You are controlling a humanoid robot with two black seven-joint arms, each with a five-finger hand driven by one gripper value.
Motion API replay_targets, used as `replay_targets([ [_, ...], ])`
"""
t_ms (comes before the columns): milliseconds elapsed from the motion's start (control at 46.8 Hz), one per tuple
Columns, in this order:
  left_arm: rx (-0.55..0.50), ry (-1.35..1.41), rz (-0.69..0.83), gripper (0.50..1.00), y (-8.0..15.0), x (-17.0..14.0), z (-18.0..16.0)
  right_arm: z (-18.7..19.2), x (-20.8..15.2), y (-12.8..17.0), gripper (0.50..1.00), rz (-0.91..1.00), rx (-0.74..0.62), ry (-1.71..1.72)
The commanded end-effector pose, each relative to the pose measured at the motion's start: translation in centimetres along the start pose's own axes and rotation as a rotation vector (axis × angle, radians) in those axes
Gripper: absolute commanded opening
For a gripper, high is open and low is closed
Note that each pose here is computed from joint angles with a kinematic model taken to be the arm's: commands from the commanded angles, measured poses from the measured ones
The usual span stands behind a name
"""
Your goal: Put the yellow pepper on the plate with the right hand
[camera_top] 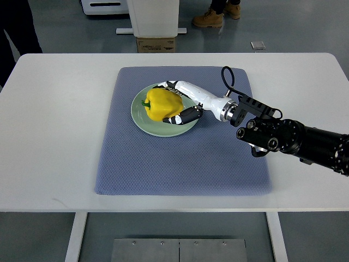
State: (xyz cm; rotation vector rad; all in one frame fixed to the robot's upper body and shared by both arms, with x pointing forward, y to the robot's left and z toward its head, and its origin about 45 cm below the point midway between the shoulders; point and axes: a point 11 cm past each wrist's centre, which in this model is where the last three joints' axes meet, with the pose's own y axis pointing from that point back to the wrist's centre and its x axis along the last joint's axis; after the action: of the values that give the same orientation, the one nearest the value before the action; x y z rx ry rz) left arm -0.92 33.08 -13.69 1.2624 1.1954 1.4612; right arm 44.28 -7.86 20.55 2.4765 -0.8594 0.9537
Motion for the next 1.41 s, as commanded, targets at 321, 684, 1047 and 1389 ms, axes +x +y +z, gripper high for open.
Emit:
replay_targets([
  [321,0.001,0.001,0.0,1.0,0.0,0.0,0.0,0.4,-0.4,0.2,0.995,0.008,-0.01,-0.027],
  [684,-0.001,0.0,0.0,1.0,0.0,0.0,0.1,-0.4,1.4,-0.3,1.0,0.121,0.007,-0.14],
  [1047,-0.001,0.0,0.0,1.0,0.0,0.0,0.1,0.0,5.2,0.2,1.0,0.369,0.025,-0.373],
  [1389,-0.001,0.0,0.0,1.0,0.0,0.0,0.1,1.8,7.1,1.3,1.0,0.419,-0.018,-0.348],
])
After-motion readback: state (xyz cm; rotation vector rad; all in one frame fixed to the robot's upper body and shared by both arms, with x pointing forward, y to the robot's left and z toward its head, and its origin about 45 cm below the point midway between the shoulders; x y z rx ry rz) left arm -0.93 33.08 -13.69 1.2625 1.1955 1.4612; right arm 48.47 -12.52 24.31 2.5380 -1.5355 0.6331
